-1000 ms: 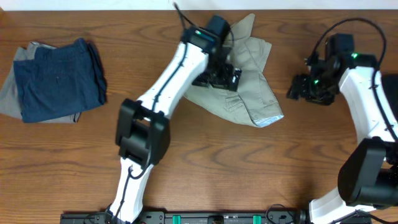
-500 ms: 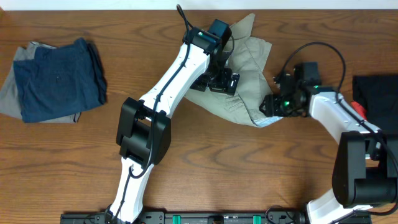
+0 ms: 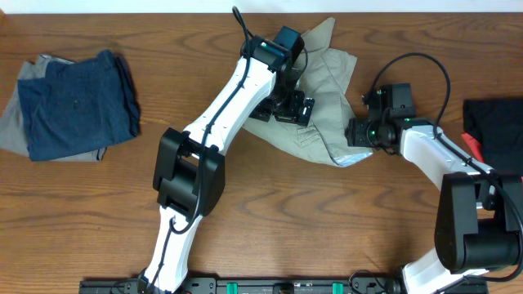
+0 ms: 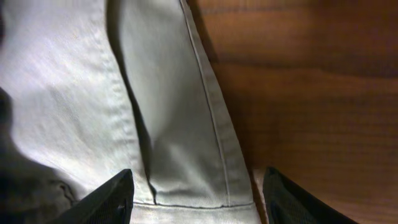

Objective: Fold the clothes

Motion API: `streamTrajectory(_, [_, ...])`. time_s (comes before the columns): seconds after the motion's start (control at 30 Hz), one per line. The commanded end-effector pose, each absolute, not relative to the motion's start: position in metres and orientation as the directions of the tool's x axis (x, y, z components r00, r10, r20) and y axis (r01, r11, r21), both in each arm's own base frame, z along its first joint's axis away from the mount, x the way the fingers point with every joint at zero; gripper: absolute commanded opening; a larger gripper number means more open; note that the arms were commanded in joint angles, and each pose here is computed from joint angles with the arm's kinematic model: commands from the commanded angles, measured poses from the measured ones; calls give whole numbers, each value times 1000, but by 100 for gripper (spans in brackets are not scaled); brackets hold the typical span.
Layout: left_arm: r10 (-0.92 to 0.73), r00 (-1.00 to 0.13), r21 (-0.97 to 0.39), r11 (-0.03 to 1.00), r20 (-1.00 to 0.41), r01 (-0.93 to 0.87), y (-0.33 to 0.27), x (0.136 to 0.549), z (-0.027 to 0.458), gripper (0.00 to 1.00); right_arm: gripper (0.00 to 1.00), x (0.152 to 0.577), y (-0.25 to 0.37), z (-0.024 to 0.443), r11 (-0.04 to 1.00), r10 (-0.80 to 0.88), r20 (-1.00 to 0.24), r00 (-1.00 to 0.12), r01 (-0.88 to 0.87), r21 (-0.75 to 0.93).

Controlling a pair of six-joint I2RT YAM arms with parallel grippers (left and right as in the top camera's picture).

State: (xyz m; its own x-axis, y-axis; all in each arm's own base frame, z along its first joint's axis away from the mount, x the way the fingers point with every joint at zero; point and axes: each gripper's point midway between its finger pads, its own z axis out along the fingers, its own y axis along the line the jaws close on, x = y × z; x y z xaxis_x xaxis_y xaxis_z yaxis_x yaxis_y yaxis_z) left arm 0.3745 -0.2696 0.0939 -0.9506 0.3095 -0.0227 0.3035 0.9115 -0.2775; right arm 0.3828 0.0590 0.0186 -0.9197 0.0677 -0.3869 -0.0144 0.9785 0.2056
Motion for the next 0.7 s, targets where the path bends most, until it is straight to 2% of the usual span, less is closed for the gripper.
streamTrajectory(0.0, [321, -946, -255, 912, -39, 320, -264, 377, 98, 98, 62, 408, 56, 46, 976, 94, -451, -887, -8, 220])
streamTrajectory(0.1, [321, -946, -256, 912, -39, 320, -264, 377, 98, 98, 60, 404, 55, 44, 976, 92, -433, -897, -5, 217])
streamTrajectory(0.43, [321, -946, -256, 912, -38, 320, -264, 377, 98, 98, 60, 357, 66, -10, 977, 56, -264, -963, -2, 215])
streamTrajectory(0.47, [321, -946, -255, 913, -36, 319, -263, 376, 98, 98, 53, 354, 70, -13, 973, 51, -251, -967, -9, 231])
streamTrajectory(0.5, [321, -946, -255, 913, -34, 319, -263, 376, 98, 98, 37, 352, 77, -13, 966, 44, -241, -970, -21, 259])
streamTrajectory(0.53, [321, -947, -255, 913, -32, 318, -263, 375, 98, 97, 13, 349, 85, -12, 957, 36, -233, -972, -33, 287])
streamTrajectory(0.57, [321, -947, -254, 914, -29, 318, -263, 375, 98, 98, 1, 345, 96, -10, 941, 25, -219, -975, -51, 336])
streamTrajectory(0.63, [333, -943, -252, 911, -26, 328, -261, 374, 98, 98, 1, 338, 123, 0, 885, 1, -200, -980, -92, 457])
streamTrajectory(0.67, [350, -937, -250, 905, -23, 344, -259, 373, 98, 98, 1, 331, 145, 10, 820, -22, -188, -982, -125, 559])
